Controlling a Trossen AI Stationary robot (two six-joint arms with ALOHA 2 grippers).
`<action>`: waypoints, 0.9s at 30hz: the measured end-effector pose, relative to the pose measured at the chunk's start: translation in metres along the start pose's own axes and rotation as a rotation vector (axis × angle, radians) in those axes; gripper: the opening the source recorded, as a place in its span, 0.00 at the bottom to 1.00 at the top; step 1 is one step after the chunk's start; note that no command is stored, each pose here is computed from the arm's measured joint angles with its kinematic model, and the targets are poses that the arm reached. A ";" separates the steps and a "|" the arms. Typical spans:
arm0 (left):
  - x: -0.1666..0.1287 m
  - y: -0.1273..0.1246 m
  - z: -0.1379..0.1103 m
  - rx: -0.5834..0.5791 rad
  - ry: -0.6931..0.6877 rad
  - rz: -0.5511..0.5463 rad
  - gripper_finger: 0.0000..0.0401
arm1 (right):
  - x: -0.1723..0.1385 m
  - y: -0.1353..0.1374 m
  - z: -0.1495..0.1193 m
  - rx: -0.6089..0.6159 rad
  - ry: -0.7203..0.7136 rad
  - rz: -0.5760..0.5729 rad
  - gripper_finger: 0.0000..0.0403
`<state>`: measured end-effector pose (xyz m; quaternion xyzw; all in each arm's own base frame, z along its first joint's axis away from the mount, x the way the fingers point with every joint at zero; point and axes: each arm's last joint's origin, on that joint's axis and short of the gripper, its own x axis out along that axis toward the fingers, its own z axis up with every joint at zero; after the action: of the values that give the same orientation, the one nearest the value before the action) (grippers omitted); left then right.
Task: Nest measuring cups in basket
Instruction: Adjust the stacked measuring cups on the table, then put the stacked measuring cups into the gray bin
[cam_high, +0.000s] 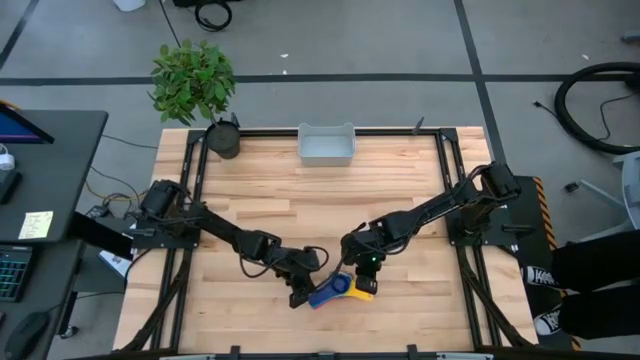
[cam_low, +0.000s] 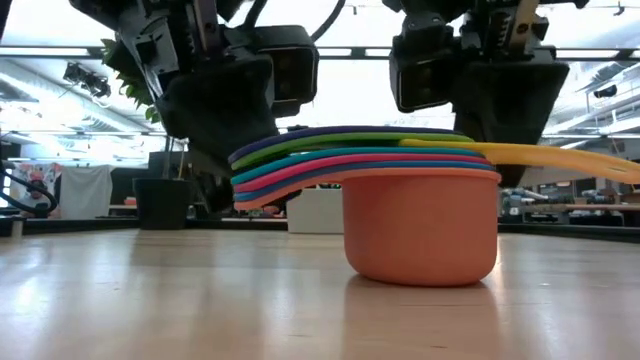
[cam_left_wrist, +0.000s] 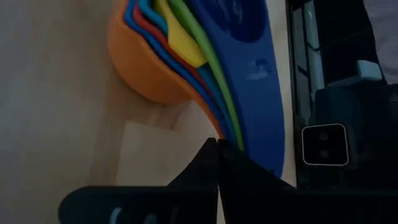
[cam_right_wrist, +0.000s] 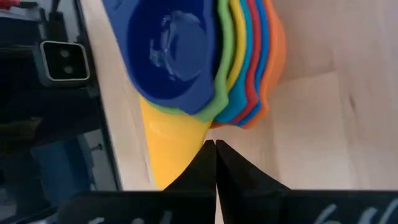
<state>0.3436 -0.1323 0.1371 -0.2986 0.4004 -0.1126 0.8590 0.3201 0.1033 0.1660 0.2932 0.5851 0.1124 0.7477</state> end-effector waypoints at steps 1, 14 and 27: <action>-0.001 0.002 0.001 0.009 0.001 0.014 0.00 | 0.000 -0.001 0.000 -0.008 -0.002 -0.012 0.00; -0.035 0.006 0.012 0.097 0.031 0.160 0.02 | -0.022 -0.001 -0.009 -0.112 0.016 -0.096 0.01; -0.055 0.005 0.031 0.147 0.053 -0.034 0.08 | -0.025 0.002 0.000 -0.164 -0.047 -0.022 0.19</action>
<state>0.3304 -0.0913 0.1838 -0.2384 0.4083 -0.1642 0.8658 0.3131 0.0917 0.1874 0.2269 0.5593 0.1447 0.7841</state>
